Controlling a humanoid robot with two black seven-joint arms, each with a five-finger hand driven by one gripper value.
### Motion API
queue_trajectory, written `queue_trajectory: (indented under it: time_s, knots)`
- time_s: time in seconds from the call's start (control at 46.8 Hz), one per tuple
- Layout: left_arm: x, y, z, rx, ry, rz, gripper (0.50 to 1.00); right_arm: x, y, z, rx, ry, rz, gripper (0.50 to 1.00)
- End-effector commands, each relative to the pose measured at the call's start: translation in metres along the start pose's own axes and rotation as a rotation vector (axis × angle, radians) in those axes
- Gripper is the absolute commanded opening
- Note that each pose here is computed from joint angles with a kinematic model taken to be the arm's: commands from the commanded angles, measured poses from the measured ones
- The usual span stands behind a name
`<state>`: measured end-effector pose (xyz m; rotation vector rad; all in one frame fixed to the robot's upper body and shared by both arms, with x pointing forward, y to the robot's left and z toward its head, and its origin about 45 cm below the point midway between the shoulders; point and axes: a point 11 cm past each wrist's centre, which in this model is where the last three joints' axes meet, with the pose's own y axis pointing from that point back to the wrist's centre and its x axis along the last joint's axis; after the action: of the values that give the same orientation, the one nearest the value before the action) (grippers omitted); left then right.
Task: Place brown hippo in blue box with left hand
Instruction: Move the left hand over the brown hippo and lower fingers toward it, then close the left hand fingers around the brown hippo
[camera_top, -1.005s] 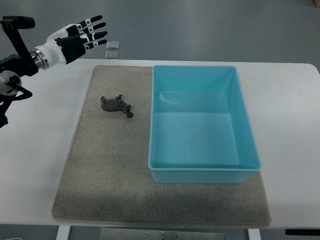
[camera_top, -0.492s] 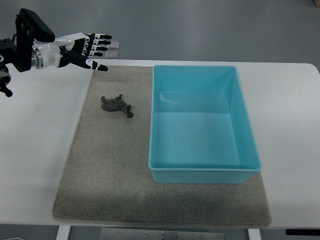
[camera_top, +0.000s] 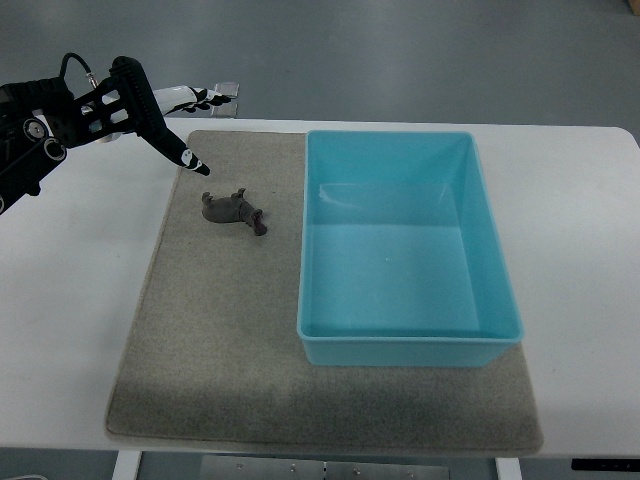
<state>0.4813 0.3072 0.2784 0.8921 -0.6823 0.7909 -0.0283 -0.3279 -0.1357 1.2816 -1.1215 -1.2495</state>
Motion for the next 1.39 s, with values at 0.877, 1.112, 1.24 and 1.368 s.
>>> queue_trajectory:
  time_s: [0.877, 1.112, 1.24, 1.368]
  knots:
    - [-0.036, 0.024, 0.023, -0.079, -0.171, -0.154, 0.996, 0.0, 0.0, 0.0, 0.0, -0.001, 0.0, 0.936]
    - [-0.051, 0.021, 0.027, -0.09, -0.187, -0.195, 0.996, 0.0, 0.0, 0.0, 0.0, 0.0, 0.0, 0.936]
    - [-0.059, 0.017, 0.029, -0.094, -0.199, -0.212, 0.994, 0.0, 0.0, 0.0, 0.0, 0.0, 0.0, 0.936]
    - [-0.06, 0.014, 0.025, -0.077, -0.242, -0.208, 0.994, 0.0, 0.0, 0.0, 0.0, -0.001, 0.0, 0.936]
